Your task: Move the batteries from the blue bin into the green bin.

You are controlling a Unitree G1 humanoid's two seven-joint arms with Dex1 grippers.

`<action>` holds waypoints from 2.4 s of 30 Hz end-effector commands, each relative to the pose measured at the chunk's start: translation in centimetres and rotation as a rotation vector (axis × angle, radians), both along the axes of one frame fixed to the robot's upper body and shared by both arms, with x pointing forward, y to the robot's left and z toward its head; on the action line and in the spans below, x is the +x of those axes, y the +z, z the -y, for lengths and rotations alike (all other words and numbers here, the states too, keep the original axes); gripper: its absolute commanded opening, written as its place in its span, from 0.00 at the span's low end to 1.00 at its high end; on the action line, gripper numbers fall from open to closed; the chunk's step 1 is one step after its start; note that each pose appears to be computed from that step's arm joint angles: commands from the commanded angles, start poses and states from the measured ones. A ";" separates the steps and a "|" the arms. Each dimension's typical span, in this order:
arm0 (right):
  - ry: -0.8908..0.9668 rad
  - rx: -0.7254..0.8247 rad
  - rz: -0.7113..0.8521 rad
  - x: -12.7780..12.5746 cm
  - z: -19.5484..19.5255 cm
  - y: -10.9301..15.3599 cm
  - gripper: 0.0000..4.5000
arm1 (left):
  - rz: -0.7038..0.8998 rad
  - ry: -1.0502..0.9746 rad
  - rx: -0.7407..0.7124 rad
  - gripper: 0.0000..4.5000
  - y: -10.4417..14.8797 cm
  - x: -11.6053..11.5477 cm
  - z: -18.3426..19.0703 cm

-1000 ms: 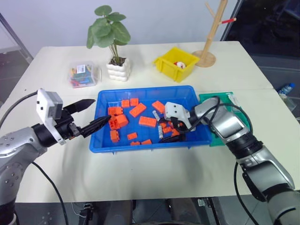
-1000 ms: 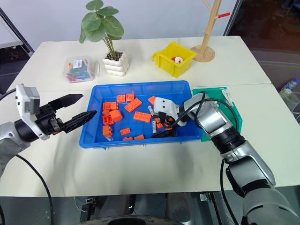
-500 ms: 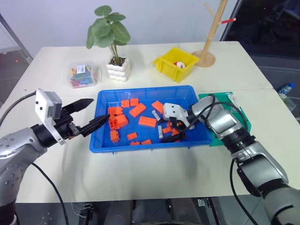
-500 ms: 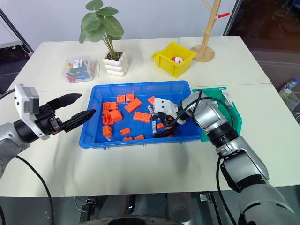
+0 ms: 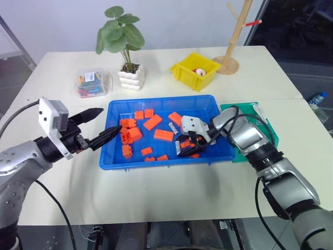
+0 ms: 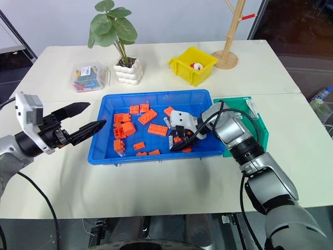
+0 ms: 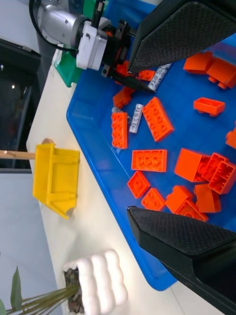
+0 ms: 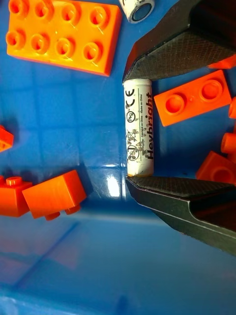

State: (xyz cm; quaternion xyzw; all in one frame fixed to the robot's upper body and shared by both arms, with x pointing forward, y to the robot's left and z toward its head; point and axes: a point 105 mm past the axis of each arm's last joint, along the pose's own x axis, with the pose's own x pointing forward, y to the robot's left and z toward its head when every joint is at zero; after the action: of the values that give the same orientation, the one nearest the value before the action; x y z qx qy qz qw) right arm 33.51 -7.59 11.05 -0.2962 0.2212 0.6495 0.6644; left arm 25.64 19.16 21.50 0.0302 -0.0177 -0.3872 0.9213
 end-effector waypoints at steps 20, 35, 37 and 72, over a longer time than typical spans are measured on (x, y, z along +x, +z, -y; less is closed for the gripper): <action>-0.649 0.024 0.266 1.2 17.1 11.1 0.50 | -0.025 -0.448 0.179 1.00 -0.9 3.2 4.2; -0.750 -0.003 0.257 0.0 19.5 9.2 0.99 | -0.039 -0.459 0.242 1.00 -1.3 3.7 3.4; -0.742 -0.009 0.300 0.5 19.4 10.0 0.99 | -0.039 -0.453 0.243 1.00 -1.3 3.7 3.3; -0.421 0.210 -0.081 0.6 1.1 1.6 0.99 | -0.028 -0.197 0.183 1.00 -0.8 1.3 1.1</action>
State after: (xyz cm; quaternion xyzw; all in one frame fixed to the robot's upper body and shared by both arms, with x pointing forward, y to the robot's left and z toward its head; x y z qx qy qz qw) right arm 33.72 -9.05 11.70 -0.1298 0.2566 0.5222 0.8028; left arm 27.21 18.03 19.54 0.0989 0.0512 -0.4799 0.8702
